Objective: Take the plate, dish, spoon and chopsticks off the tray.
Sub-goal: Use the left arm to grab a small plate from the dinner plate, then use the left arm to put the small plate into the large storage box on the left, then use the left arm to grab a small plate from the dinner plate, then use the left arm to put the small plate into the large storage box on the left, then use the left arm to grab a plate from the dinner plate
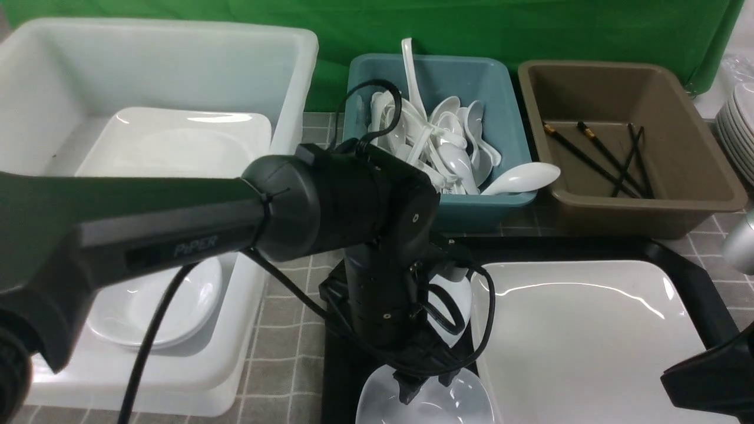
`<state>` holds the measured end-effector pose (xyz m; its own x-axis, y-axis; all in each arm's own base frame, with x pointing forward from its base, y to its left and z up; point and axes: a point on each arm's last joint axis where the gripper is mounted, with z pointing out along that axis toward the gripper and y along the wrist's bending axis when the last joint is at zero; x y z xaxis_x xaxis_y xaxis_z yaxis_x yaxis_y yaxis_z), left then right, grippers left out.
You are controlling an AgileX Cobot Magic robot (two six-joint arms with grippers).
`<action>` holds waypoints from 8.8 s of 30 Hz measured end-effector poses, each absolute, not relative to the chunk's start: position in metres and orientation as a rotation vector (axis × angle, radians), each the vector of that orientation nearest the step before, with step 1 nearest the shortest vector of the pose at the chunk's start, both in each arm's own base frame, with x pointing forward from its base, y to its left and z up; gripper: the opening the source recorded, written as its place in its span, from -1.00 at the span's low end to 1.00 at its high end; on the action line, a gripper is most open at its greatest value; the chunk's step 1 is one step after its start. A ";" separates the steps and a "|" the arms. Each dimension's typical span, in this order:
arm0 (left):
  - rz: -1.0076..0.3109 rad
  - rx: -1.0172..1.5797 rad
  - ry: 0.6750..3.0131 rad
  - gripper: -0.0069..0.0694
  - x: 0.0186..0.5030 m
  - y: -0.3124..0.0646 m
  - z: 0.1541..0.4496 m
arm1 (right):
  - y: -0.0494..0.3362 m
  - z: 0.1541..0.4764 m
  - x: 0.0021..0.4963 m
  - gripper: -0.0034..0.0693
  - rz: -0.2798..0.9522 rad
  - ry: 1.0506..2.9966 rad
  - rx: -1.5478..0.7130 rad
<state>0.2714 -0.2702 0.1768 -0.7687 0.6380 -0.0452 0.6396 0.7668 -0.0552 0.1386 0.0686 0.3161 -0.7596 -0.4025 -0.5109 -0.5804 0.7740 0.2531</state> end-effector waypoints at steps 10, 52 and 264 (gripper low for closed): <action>-0.117 1.049 3.002 -0.16 0.270 -0.273 0.162 | 0.068 0.316 0.138 -0.81 0.559 2.536 -0.748; -0.391 -0.485 2.500 -0.73 0.230 0.036 0.334 | 0.249 0.411 0.152 -0.83 0.587 2.176 -1.251; -0.532 0.682 2.692 -0.54 0.326 -0.314 0.213 | 0.053 0.349 0.119 -0.83 0.154 2.548 -0.479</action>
<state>0.3256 -0.3136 0.2133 -0.8375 0.3901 -0.3827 0.5063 0.8174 -0.2747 0.1188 0.0527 0.3485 -0.7924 -0.3050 -0.5284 -0.3663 0.9304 0.0123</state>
